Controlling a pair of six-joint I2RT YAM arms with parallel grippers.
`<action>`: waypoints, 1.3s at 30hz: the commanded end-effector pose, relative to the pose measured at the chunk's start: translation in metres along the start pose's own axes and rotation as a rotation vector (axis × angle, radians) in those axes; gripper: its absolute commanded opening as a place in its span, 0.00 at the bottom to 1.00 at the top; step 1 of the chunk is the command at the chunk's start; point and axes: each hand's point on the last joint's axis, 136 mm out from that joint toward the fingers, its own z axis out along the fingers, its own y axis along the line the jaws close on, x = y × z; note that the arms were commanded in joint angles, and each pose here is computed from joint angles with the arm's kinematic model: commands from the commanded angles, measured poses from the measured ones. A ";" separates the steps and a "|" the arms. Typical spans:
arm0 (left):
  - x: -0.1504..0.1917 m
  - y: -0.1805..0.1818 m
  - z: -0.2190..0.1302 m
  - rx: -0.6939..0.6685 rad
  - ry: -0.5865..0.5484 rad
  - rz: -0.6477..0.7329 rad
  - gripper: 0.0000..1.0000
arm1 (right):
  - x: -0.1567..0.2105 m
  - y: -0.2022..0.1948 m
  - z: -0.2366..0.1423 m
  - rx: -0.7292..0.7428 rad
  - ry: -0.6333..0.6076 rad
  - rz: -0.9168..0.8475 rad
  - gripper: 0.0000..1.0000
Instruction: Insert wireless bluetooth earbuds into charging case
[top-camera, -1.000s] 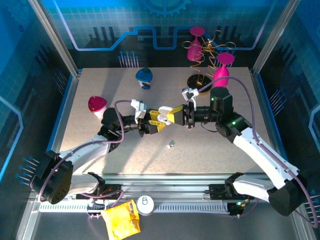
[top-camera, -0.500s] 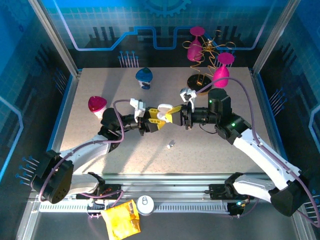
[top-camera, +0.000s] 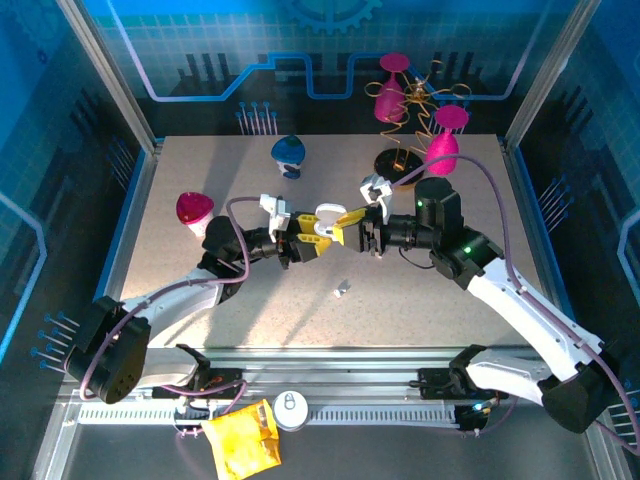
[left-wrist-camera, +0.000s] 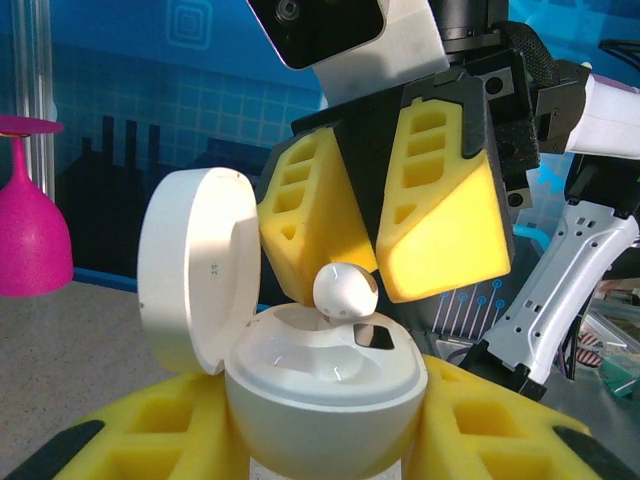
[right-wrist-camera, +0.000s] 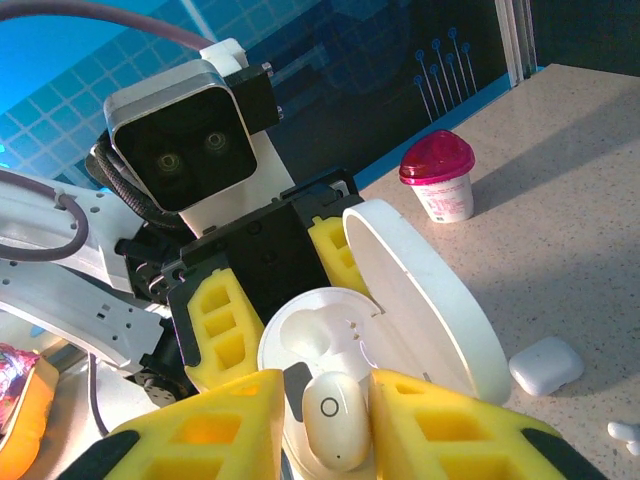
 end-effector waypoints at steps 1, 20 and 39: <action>-0.031 -0.015 0.003 0.060 -0.071 0.113 0.35 | -0.004 -0.005 -0.001 0.049 0.003 0.001 0.29; -0.026 -0.006 0.004 0.034 -0.076 0.131 0.35 | -0.009 0.011 -0.029 0.045 -0.115 -0.078 0.67; -0.035 -0.006 -0.016 -0.042 -0.072 0.204 0.35 | 0.067 -0.136 -0.030 0.343 -0.128 0.403 0.71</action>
